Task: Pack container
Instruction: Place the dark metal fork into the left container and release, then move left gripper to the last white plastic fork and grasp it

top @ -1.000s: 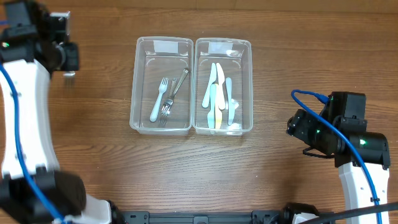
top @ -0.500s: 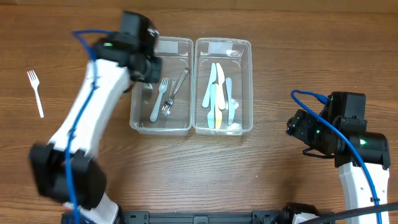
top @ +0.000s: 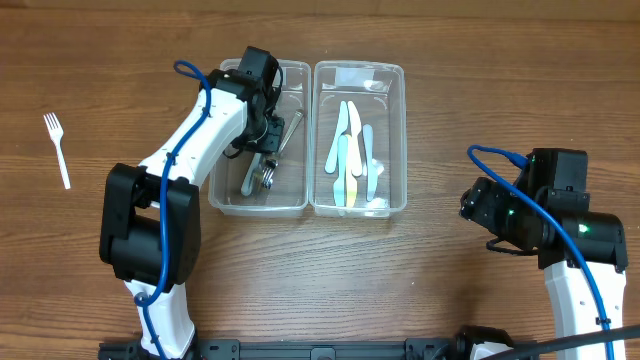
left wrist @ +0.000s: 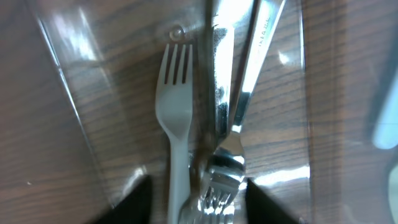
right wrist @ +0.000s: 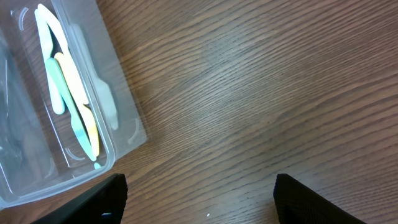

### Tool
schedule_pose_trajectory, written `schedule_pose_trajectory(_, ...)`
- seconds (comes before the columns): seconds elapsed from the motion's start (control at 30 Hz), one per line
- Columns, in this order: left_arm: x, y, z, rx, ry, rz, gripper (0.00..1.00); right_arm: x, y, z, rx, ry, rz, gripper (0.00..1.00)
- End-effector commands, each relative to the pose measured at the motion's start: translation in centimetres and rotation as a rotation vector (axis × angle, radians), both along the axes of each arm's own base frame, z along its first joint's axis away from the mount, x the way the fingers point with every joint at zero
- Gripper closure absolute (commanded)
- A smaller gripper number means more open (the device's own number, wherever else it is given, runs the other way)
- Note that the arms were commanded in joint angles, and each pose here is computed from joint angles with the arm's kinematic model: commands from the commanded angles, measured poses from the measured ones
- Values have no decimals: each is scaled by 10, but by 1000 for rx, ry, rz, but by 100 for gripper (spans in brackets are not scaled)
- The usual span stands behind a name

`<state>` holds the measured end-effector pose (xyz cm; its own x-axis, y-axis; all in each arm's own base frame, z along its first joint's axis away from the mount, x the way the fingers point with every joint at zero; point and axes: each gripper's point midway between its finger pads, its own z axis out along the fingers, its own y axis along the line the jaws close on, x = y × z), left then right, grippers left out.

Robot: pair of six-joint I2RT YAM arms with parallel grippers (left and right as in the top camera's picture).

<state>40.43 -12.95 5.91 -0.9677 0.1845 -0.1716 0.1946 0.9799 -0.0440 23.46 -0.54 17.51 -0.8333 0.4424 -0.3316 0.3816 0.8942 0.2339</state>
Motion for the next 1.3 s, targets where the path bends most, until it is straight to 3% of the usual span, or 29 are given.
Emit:
schedule_pose_trajectory(0.0, 23, -6, 56, -20, -136, -55, 40, 1, 1, 2, 1, -9, 4, 22)
schedule_pose_trajectory(0.1, 29, 5, 110, 30, -224, -63, 35, 1, 1, 2, 1, -10, 4, 22)
schedule_pose_trajectory(0.27, 20, 70, 198, 165, -361, 70, 22, 1, 1, 2, 1, -10, 5, 22)
schedule_pose_trajectory(0.5, -2, 209, 232, 195, -400, 442, 19, 2, 1, 2, 0, -14, 5, 22)
schedule_pose_trajectory(0.67, -20, 302, 210, 168, -353, 691, 17, 2, 1, 2, 0, -14, 5, 22)
schedule_pose_trajectory(0.83, -30, 369, 174, 137, -291, 831, 16, 2, 1, 2, 1, -14, 4, 22)
schedule_pose_trajectory(1.0, -26, 403, 111, 79, -183, 816, 17, 2, 1, 2, 1, -13, 4, 22)
schedule_pose_trajectory(1.27, -9, 416, 7, 47, -33, 705, 17, 1, 1, 2, 1, -12, 4, 22)
